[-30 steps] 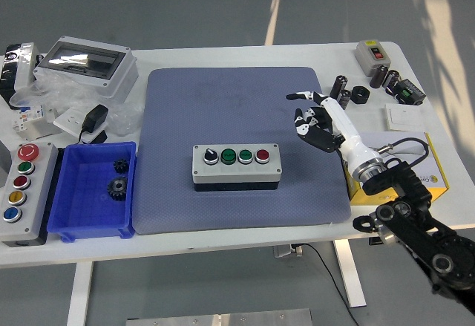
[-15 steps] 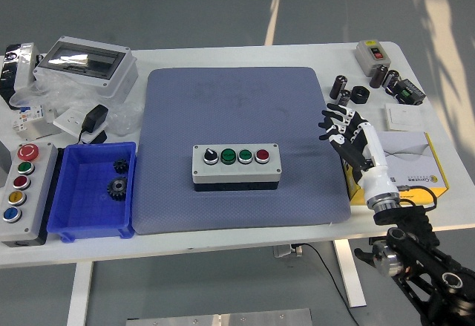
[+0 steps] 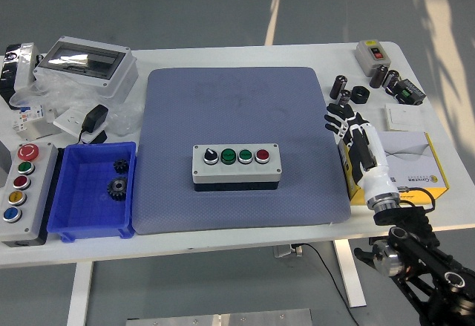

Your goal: Pick up the button,place it on the desk,press the button,press the button

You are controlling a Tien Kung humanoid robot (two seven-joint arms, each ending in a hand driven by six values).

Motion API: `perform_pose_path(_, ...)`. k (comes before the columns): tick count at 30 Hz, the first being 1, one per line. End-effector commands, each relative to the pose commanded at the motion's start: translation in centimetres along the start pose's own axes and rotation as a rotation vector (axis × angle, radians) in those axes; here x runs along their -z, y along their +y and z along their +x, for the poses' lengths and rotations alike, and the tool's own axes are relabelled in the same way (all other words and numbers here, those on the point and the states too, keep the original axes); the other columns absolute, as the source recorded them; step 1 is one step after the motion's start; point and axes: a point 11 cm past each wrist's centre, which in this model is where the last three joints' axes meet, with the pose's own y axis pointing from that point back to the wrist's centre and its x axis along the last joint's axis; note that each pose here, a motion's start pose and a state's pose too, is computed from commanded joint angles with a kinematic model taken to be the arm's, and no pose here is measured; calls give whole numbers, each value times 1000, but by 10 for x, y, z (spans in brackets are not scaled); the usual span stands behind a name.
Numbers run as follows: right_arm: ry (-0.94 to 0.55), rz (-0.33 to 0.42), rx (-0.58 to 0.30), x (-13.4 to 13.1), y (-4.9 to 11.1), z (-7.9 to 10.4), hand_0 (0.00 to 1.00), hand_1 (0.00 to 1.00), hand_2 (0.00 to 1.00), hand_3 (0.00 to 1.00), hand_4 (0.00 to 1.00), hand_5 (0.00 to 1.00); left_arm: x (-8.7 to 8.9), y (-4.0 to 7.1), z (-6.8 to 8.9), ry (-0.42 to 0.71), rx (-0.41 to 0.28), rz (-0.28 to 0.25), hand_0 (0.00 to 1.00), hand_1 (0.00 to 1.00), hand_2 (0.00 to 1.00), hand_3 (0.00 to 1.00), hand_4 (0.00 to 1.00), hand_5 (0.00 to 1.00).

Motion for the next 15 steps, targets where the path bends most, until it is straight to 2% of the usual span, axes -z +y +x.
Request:
perform_pose_path(3, -9, -2, -3, 0, 0, 0, 823, 790, 805, 750, 761, 977, 0, 0, 0, -1, 1, 0, 627, 568, 540, 604, 599, 177)
perform_pose_path(4, -13, -3, -5, 0, 0, 1, 761, 732, 749, 684, 759, 933, 0, 0, -1, -1, 1, 0, 627, 570, 541, 605, 610, 185)
perform_pose_path(15, -38, -1, -32, 4, 0, 10, 738, 707, 726, 665, 759, 895, 0, 0, -2, 5, 5, -5, 628, 572, 542, 607, 618, 188)
